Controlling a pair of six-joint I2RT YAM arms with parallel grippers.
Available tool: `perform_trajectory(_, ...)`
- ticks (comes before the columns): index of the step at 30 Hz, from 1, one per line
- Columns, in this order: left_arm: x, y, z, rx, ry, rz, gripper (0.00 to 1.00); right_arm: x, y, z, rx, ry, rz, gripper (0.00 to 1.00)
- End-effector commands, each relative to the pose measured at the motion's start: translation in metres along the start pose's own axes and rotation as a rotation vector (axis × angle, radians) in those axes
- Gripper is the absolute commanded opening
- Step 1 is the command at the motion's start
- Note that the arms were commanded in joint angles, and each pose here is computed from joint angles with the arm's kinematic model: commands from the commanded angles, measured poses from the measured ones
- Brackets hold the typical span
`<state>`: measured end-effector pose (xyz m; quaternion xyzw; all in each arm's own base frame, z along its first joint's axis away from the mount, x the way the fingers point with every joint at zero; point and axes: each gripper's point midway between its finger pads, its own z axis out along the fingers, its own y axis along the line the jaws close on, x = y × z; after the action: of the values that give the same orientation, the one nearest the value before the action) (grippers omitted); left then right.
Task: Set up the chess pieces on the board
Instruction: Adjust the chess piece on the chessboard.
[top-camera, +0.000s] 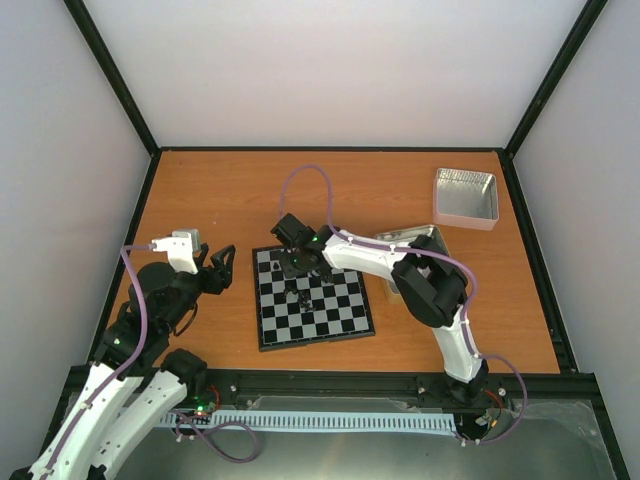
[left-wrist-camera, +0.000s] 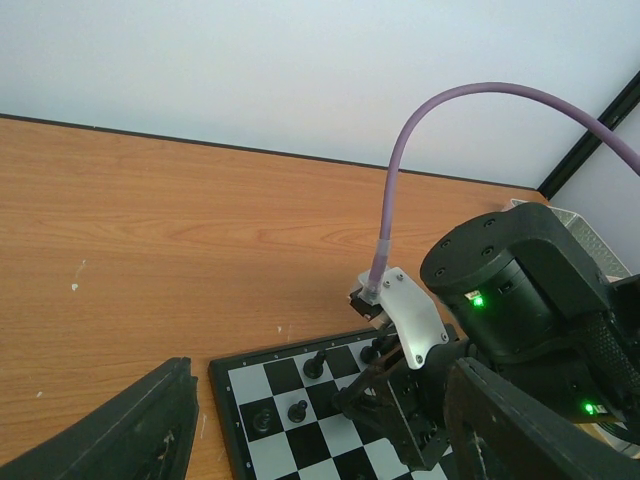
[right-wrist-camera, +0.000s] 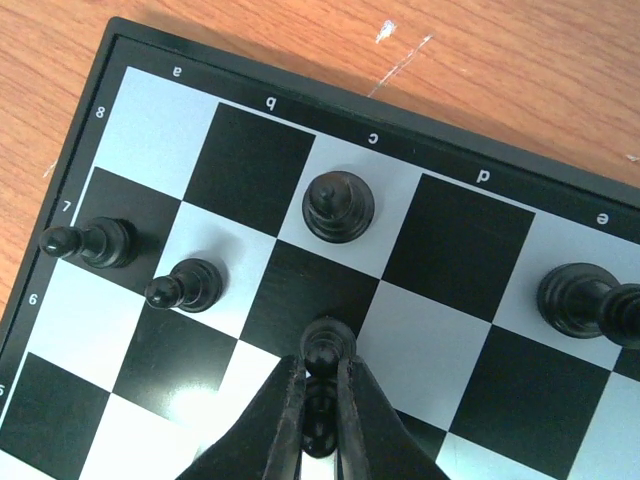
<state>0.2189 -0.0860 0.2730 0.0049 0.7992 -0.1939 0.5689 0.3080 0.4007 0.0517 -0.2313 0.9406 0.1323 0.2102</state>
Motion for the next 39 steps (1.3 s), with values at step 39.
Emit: perform_trajectory(39, -0.004, -0.002, -0.002, 0.008, -0.014, -0.005, 0.69, 0.005, -0.003, -0.004, 0.024, -0.022, -0.055, 0.16)
